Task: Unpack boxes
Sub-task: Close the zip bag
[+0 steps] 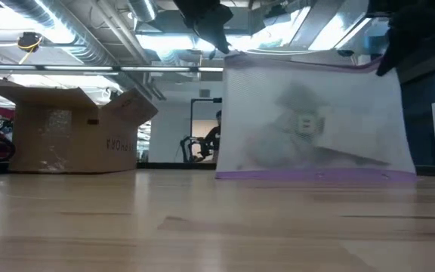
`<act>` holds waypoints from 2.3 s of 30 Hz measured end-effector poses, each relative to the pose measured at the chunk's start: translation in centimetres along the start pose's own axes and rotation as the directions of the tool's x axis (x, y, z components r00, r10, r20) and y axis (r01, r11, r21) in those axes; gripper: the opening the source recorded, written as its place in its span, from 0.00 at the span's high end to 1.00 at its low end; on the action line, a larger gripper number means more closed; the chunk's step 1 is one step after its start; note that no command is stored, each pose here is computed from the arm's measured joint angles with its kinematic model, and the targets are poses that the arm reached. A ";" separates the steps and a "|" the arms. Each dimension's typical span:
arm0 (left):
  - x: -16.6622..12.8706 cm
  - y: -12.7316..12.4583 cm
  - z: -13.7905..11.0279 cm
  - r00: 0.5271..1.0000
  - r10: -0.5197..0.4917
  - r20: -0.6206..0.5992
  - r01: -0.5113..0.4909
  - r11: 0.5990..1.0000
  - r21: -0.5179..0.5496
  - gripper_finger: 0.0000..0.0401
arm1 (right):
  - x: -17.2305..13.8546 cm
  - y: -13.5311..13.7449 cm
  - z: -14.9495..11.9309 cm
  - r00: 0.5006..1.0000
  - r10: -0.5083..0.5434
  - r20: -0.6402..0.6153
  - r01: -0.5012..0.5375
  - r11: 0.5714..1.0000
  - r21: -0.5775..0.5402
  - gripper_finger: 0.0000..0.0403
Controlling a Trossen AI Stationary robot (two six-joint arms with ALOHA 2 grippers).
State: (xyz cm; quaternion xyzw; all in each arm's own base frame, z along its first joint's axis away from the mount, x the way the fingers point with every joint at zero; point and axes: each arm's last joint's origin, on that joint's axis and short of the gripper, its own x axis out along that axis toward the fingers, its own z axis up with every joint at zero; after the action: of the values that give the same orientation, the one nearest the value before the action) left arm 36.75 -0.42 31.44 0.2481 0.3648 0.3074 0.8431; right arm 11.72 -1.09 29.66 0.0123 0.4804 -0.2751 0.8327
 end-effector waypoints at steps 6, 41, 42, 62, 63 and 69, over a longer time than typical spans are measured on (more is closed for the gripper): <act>0.3 0.2 -0.1 1.000 0.006 -0.008 -0.006 1.000 -0.007 1.00 | -0.4 -0.5 -1.2 0.996 0.034 -0.082 -0.032 0.999 0.030 1.00; 0.6 2.6 -0.3 0.983 -0.181 0.040 0.186 0.965 -0.184 1.00 | -0.4 0.0 -1.1 0.979 0.172 -0.113 -0.170 0.985 0.028 1.00; 0.5 3.1 -0.4 0.980 -0.191 0.048 0.197 0.961 -0.196 1.00 | -0.2 0.3 -0.8 0.977 0.179 -0.113 -0.178 0.984 0.017 1.00; -0.5 7.9 -2.3 0.941 -0.338 0.027 0.338 0.927 -0.163 1.00 | -0.4 1.5 2.9 0.962 0.250 0.107 -0.242 0.966 -0.087 1.00; -0.7 8.0 -2.3 0.937 -0.348 0.033 0.349 0.923 -0.162 1.00 | -0.8 1.4 3.1 0.958 0.260 0.119 -0.251 0.964 -0.087 1.00; -1.5 8.5 -2.4 0.930 -0.364 0.053 0.367 0.918 -0.147 1.00 | -2.7 0.6 3.6 0.946 0.299 0.122 -0.287 0.952 -0.107 1.00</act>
State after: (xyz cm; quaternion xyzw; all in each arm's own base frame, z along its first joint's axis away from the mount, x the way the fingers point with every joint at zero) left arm 31.22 4.87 36.15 0.1133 0.3696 0.1689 0.9067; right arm 13.86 -0.36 33.67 0.0280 0.4265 -0.1268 0.8951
